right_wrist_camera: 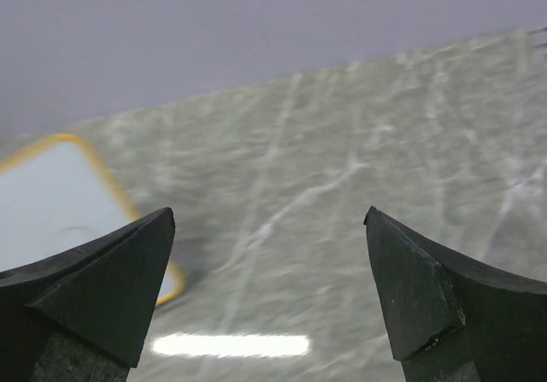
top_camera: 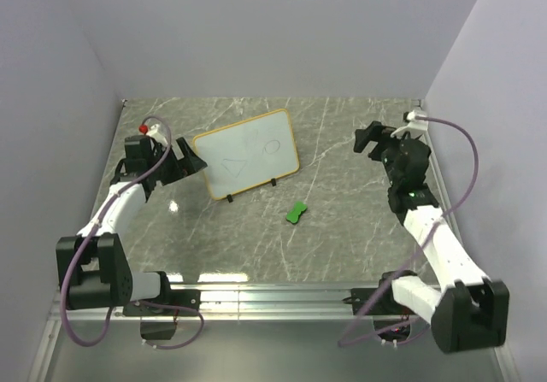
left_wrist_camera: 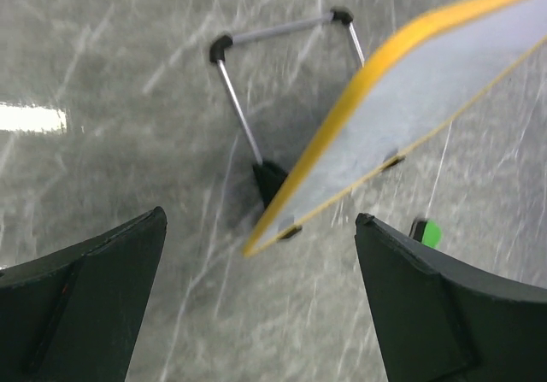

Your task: Erase the whiteboard

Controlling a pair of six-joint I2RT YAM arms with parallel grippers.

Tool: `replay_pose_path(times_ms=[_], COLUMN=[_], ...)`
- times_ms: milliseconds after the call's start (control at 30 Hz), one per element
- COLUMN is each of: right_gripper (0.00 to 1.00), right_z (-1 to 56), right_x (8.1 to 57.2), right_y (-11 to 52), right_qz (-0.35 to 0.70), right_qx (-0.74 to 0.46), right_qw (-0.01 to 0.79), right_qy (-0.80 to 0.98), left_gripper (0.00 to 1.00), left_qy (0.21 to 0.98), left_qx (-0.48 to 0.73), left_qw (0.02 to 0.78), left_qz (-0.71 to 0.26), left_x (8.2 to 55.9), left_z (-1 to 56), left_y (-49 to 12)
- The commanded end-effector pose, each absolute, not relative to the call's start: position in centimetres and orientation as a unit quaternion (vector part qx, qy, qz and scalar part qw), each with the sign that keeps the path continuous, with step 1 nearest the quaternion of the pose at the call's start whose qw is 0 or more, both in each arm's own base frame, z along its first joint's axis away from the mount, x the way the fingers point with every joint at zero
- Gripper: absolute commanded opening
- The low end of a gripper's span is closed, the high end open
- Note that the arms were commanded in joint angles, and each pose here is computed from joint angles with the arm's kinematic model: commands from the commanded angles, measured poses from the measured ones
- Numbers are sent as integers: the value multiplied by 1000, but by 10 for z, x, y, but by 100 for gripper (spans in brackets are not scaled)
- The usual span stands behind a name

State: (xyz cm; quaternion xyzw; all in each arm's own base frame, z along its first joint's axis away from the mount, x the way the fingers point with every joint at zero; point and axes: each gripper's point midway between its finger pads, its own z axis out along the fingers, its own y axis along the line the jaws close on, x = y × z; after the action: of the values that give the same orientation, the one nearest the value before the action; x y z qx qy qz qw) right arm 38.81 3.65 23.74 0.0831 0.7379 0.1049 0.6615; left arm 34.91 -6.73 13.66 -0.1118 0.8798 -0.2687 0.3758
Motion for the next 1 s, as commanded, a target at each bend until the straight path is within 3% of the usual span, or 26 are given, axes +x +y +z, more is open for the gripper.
replay_pose_path(times_ms=[0, 100, 167, 267, 467, 533, 967], right_gripper=[100, 100, 100, 100, 100, 100, 98], right_z=[257, 284, 270, 271, 265, 248, 212], right_x=[351, 316, 306, 292, 299, 311, 307], right_y=[71, 118, 117, 151, 182, 185, 229], right_qz=[187, 274, 335, 459, 350, 296, 172], right_qx=[124, 86, 225, 205, 165, 165, 126], right_qw=[593, 564, 486, 420, 380, 365, 291], right_qy=[773, 774, 775, 756, 840, 867, 932], left_gripper=[98, 99, 97, 94, 88, 82, 59], left_qy=[850, 820, 818, 805, 777, 778, 723], left_qx=[-114, -101, -71, -57, -54, -47, -54], left_qw=[433, 478, 469, 465, 465, 453, 436], left_qz=[-276, -297, -326, -365, -421, -433, -534], left_x=[368, 363, 356, 361, 368, 369, 376], left_z=[143, 146, 146, 153, 164, 157, 150], left_y=[-62, -65, -74, -83, -91, -93, -91])
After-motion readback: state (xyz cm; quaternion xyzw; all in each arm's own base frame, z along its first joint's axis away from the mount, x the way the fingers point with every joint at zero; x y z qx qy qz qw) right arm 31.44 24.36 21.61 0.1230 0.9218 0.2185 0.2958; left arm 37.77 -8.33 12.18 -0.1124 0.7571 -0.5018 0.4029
